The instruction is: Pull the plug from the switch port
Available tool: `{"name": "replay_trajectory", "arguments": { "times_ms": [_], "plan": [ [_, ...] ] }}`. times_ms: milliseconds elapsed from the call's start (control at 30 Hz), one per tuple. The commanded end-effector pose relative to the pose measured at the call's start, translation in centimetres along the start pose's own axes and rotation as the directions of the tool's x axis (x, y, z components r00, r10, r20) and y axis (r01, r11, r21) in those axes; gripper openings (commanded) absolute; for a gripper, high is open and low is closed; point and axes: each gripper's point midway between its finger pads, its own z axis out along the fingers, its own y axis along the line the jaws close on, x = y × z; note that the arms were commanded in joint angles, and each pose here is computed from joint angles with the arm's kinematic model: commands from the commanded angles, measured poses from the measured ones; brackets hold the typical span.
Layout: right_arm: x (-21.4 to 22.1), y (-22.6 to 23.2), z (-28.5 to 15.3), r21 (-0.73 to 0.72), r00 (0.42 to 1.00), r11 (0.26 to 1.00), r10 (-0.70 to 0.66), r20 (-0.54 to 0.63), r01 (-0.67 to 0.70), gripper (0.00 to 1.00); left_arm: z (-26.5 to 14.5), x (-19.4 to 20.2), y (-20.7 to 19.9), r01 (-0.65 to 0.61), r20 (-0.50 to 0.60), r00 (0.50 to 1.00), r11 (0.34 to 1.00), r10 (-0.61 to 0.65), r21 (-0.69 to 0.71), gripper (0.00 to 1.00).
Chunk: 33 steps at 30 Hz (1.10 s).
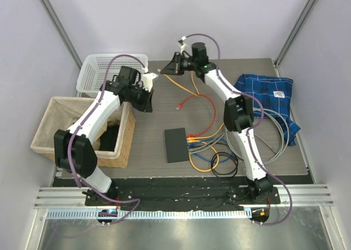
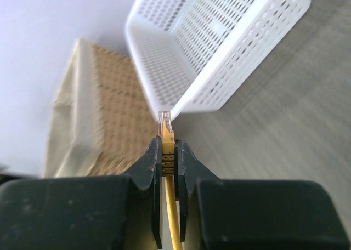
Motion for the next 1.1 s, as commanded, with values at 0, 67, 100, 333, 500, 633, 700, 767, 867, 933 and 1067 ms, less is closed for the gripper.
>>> {"name": "replay_trajectory", "arguments": {
  "times_ms": [0, 67, 100, 333, 500, 633, 700, 767, 867, 933, 1067],
  "plan": [
    [-1.4, 0.2, 3.1, 0.148, 0.979, 0.971, -0.198, 0.056, 0.188, 0.01, -3.9, -3.1, 0.5, -0.023, 0.139, 0.99, 0.999, 0.029, -0.044, 0.01],
    [0.5, -0.1, 4.7, 0.193, 0.98, 0.963, -0.197, 0.026, 0.189, 0.01, -4.8, -3.2, 0.4, -0.015, 0.161, 0.987, 0.999, 0.022, -0.044, 0.01],
    [1.2, 0.6, 5.1, 0.18, 0.976, 0.961, -0.216, 0.006, 0.212, 0.01, -5.7, -3.3, 0.2, -0.016, 0.183, 0.983, 0.999, 0.025, -0.047, 0.01],
    [5.0, -0.7, 6.1, 0.273, 0.964, 0.925, -0.248, -0.097, 0.265, 0.53, -7.7, -3.4, -1.4, -0.018, 0.26, 0.965, 1.0, 0.021, -0.014, 0.01],
    [1.3, -1.5, 2.2, 0.326, 0.96, 0.903, -0.273, -0.07, 0.28, 0.68, -7.0, -3.5, -2.3, 0.022, 0.251, 0.967, 0.998, -0.037, 0.062, 0.05],
    [-0.3, -0.8, -4.4, 0.301, 0.965, 0.917, -0.248, -0.087, 0.263, 0.71, -4.2, -2.2, -1.7, 0.093, 0.189, 0.976, 0.99, -0.111, 0.102, 0.24],
    [0.5, -0.1, -7.6, 0.287, 0.973, 0.931, -0.206, -0.1, 0.227, 0.72, -2.1, -1.3, -1.4, 0.116, 0.13, 0.983, 0.985, -0.133, 0.126, 0.3],
    [1.2, -0.6, -10.6, 0.314, 0.975, 0.924, -0.193, -0.113, 0.22, 0.72, -0.4, -0.1, -1.7, 0.078, 0.077, 0.993, 0.987, -0.09, 0.143, 0.32],
    [4.8, -0.8, -13.7, 0.37, 0.964, 0.894, -0.2, -0.175, 0.253, 0.72, 2.2, 2.6, -4.4, -0.127, -0.012, 0.991, 0.965, 0.133, 0.231, 0.33],
    [6.7, -0.3, -15.5, 0.405, 0.967, 0.883, -0.176, -0.185, 0.238, 0.72, 3.5, 4.8, -6.6, -0.287, -0.042, 0.949, 0.907, 0.314, 0.308, 0.33],
    [8.3, -0.4, -18.8, 0.496, 0.969, 0.836, -0.16, -0.191, 0.236, 0.72, 4.7, 8.0, -10.8, -0.451, -0.013, 0.861, 0.777, 0.508, 0.44, 0.29]
  ]
}}
